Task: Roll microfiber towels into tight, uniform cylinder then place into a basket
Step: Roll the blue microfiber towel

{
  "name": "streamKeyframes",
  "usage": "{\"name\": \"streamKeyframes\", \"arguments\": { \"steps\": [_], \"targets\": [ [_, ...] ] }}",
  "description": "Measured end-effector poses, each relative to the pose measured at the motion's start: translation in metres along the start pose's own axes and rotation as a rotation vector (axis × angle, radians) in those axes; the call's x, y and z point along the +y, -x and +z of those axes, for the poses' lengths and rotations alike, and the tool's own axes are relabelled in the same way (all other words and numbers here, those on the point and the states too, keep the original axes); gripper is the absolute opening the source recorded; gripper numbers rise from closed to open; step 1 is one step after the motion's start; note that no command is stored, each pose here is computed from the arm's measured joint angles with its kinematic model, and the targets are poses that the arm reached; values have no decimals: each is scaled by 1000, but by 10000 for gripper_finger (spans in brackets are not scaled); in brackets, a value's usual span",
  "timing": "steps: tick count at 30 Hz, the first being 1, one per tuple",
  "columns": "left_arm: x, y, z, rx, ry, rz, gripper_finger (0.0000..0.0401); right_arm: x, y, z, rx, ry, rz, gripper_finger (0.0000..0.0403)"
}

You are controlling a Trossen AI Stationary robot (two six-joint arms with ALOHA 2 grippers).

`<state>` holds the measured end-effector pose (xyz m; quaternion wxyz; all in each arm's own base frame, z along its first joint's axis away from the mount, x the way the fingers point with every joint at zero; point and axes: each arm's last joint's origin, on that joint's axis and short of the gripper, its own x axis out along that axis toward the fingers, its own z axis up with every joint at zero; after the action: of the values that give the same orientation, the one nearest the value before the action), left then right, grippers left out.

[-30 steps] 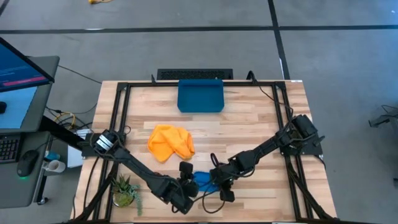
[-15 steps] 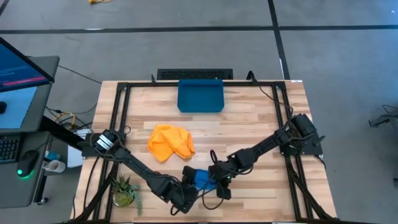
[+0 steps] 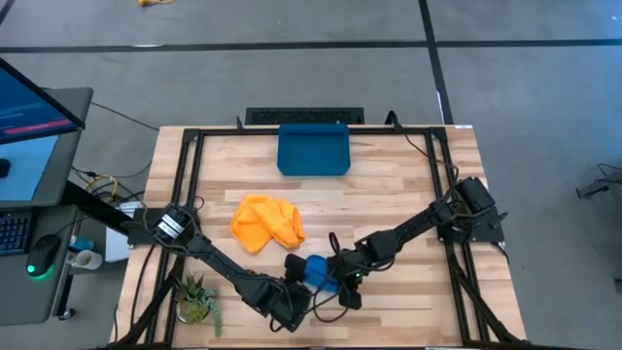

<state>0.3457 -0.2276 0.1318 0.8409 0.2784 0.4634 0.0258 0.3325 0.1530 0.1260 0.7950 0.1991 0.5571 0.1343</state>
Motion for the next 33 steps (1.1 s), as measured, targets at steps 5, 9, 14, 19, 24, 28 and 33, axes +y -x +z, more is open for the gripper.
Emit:
{"name": "streamKeyframes", "arguments": {
  "steps": [5, 9, 14, 19, 24, 28, 33],
  "targets": [
    [-4, 7, 3, -39, -44, 109, 139, 1, 0, 0, 5, 2, 7, 26],
    [-3, -2, 3, -14, -53, 38, 139, 1, 0, -1, 8, 1, 10, 20],
    [4, -15, 2, 19, -39, -38, 139, 0, 0, -1, 10, 1, 9, 21],
    [13, -22, 1, 41, -8, 1, 139, 2, -1, -3, 24, 9, 24, 24],
    [28, -31, 1, 68, 88, -42, 132, 6, -2, -5, 40, 25, 43, 18],
    [34, -36, 1, 80, 141, -115, 85, 9, -3, -8, 59, 47, 66, 26],
    [33, -33, 6, 61, 211, -259, 13, 14, -4, -11, 98, 58, 125, 19]
  ]
}}
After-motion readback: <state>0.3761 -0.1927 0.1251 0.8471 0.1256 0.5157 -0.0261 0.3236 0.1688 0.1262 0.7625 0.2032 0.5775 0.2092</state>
